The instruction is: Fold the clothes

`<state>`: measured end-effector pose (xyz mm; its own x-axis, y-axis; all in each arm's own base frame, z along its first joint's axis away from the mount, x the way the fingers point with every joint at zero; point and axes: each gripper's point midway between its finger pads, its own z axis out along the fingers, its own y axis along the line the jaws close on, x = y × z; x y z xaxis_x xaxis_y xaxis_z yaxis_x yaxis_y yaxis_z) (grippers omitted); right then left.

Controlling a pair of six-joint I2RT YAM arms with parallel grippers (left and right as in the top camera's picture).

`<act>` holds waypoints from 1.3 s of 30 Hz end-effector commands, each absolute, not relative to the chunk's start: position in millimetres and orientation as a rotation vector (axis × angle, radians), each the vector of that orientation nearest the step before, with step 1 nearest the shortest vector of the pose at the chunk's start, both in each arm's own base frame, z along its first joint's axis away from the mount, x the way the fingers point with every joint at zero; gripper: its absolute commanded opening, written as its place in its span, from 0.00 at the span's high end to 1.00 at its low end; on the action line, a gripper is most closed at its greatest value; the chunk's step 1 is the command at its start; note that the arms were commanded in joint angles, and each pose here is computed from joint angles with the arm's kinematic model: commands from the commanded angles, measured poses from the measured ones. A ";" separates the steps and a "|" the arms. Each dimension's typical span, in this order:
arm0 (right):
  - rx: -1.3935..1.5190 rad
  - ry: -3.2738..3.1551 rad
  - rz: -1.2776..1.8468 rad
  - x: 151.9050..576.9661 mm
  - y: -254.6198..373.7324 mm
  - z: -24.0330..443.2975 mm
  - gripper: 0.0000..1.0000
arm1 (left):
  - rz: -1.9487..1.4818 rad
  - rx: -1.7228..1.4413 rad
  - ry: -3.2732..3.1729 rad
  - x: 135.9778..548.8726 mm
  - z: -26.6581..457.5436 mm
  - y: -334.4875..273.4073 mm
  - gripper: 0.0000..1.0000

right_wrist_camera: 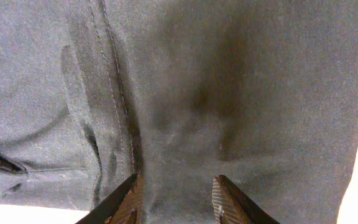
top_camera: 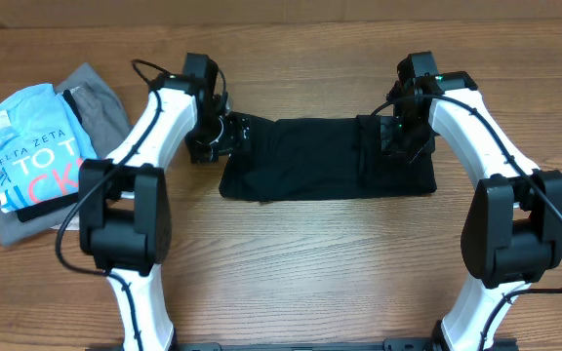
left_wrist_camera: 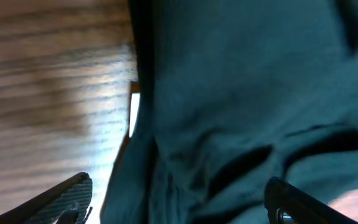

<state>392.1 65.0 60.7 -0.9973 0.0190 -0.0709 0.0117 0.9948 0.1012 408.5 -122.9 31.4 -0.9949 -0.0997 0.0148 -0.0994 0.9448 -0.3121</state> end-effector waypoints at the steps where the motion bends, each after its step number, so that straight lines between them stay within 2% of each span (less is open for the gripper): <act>1: 0.025 3.021 0.148 396.7 65.0 76.7 0.60 | -0.503 -0.124 3.143 406.3 5.9 -125.1 0.09; 6: 0.025 3.020 0.148 396.8 65.0 76.7 0.60 | -0.641 -0.126 3.183 400.1 -14.6 -139.1 0.14; 11: 0.025 3.020 0.147 396.9 64.9 76.7 0.60 | -0.707 -0.086 3.216 391.5 -25.3 -150.4 0.39; 14: 0.026 3.019 0.124 397.3 62.3 76.5 0.59 | -0.707 -0.024 3.221 388.1 -26.3 -155.5 0.44; 16: 0.029 3.019 0.078 397.2 57.1 76.2 0.59 | -0.707 0.021 3.215 387.8 -26.1 -156.8 0.58; 18: 0.041 3.023 0.041 396.3 52.3 75.9 0.59 | -0.706 0.040 3.215 387.4 -25.8 -155.8 0.79; 21: 0.100 3.021 -0.011 396.1 41.4 76.3 0.59 | -0.665 -0.004 3.235 387.1 -25.1 -141.7 0.95; 29: 0.279 3.013 -0.018 397.4 -0.2 78.6 0.59 | -0.387 -0.237 3.272 406.5 7.5 -55.5 0.96; 36: 0.371 3.032 -0.028 389.6 -26.7 77.6 0.59 | -0.406 -0.407 3.152 438.3 82.7 -3.2 0.96; 39: 0.355 3.034 -0.028 389.6 -26.4 77.5 0.59 | -0.496 -0.439 3.102 444.7 116.3 -10.9 0.95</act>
<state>382.5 -27.7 59.3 -0.9697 0.2422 -0.0318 0.2427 0.9700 -0.0121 431.0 -1.2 82.8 -0.9534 -0.2702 0.1343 -0.2963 0.9223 -0.2481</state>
